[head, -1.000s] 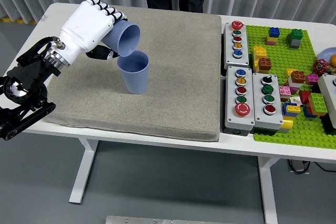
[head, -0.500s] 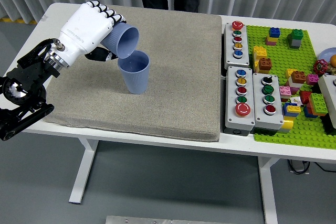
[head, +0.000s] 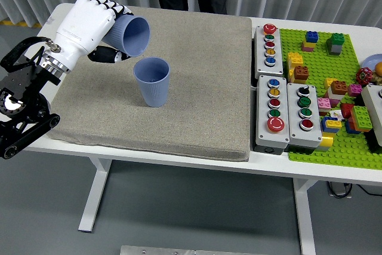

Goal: Pick cup pour cup place

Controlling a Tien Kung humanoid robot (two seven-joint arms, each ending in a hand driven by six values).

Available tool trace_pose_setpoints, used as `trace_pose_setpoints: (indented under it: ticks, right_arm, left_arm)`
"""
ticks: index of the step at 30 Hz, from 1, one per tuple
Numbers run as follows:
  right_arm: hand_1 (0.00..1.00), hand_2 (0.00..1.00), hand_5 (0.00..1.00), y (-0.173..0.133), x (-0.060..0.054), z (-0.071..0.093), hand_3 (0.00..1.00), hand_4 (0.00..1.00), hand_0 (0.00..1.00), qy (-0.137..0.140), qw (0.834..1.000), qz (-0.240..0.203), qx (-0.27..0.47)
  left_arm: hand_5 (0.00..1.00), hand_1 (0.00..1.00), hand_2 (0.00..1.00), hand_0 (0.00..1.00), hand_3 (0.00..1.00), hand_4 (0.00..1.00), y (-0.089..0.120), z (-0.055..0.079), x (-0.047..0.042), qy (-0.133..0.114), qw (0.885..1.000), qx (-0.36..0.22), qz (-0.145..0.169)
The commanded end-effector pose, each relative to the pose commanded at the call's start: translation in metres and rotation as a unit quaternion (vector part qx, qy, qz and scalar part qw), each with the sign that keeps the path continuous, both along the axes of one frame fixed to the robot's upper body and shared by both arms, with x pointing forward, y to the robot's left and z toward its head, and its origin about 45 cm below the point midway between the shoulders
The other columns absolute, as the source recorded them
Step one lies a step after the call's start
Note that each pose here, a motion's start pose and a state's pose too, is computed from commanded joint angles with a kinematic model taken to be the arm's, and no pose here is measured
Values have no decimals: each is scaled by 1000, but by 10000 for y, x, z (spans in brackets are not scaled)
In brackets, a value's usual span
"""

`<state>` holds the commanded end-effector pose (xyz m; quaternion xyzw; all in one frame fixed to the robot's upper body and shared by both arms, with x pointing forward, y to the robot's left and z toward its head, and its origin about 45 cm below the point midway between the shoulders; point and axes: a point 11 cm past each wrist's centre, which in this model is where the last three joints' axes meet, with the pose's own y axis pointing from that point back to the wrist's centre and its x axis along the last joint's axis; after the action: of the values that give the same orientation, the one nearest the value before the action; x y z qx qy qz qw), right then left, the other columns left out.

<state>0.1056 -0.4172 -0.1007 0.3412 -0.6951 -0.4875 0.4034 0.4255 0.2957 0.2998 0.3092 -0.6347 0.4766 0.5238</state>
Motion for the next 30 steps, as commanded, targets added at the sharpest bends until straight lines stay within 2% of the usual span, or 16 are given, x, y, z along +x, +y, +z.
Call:
trace_pose_setpoints:
  ticks: [3, 6, 9, 11, 12, 15, 18, 22, 26, 28, 30]
  right_arm:
    - [690, 739, 288, -1, -19, -4, 704, 332, 723, 3, 1000, 2, 0]
    - [690, 739, 288, 2, -36, -9, 704, 332, 723, 5, 1000, 2, 0]
    - [691, 740, 288, -1, -51, -11, 705, 331, 723, 7, 1000, 4, 0]
    - [691, 740, 288, -1, -56, -12, 705, 331, 723, 8, 1000, 5, 0]
    - [691, 740, 288, 2, -59, -13, 705, 331, 723, 9, 1000, 5, 0]
    - [691, 740, 289, 6, -64, -16, 705, 331, 723, 10, 1000, 6, 1]
    - [691, 740, 289, 9, -75, -19, 705, 331, 723, 11, 1000, 8, 1]
    - [691, 740, 290, 12, -84, -22, 705, 329, 723, 13, 1000, 8, 1]
    - [691, 740, 290, 14, -75, -21, 705, 329, 723, 12, 1000, 9, 1]
    - [691, 740, 290, 14, -70, -20, 705, 328, 723, 12, 1000, 8, 1]
    - [691, 740, 290, 17, -55, -17, 705, 328, 723, 11, 1000, 9, 1]
  left_arm:
    - [193, 495, 512, 505, 528, 822, 62, -42, -14, 32, 997, -64, 0]
    - [193, 495, 512, 505, 528, 822, 130, -82, -17, 63, 988, -137, 8]
    - [196, 493, 512, 506, 528, 826, 212, -186, -14, 101, 970, -221, 26]
    - [196, 493, 512, 506, 528, 826, 298, -237, -3, 117, 951, -282, 43]
    - [196, 493, 512, 506, 528, 826, 340, -305, 0, 128, 938, -318, 52]
    - [197, 494, 516, 509, 527, 829, 452, -387, 1, 136, 904, -399, 71]
    - [197, 494, 516, 509, 527, 829, 575, -511, -35, 136, 867, -471, 92]
    - [200, 496, 518, 516, 530, 829, 750, -785, -120, 139, 806, -560, 133]
    - [200, 496, 518, 516, 530, 829, 830, -1007, -191, 141, 746, -632, 157]
    - [216, 502, 524, 524, 540, 829, 840, -1083, -216, 139, 735, -643, 164]
    - [216, 502, 524, 524, 540, 829, 837, -1138, -236, 130, 740, -638, 170]
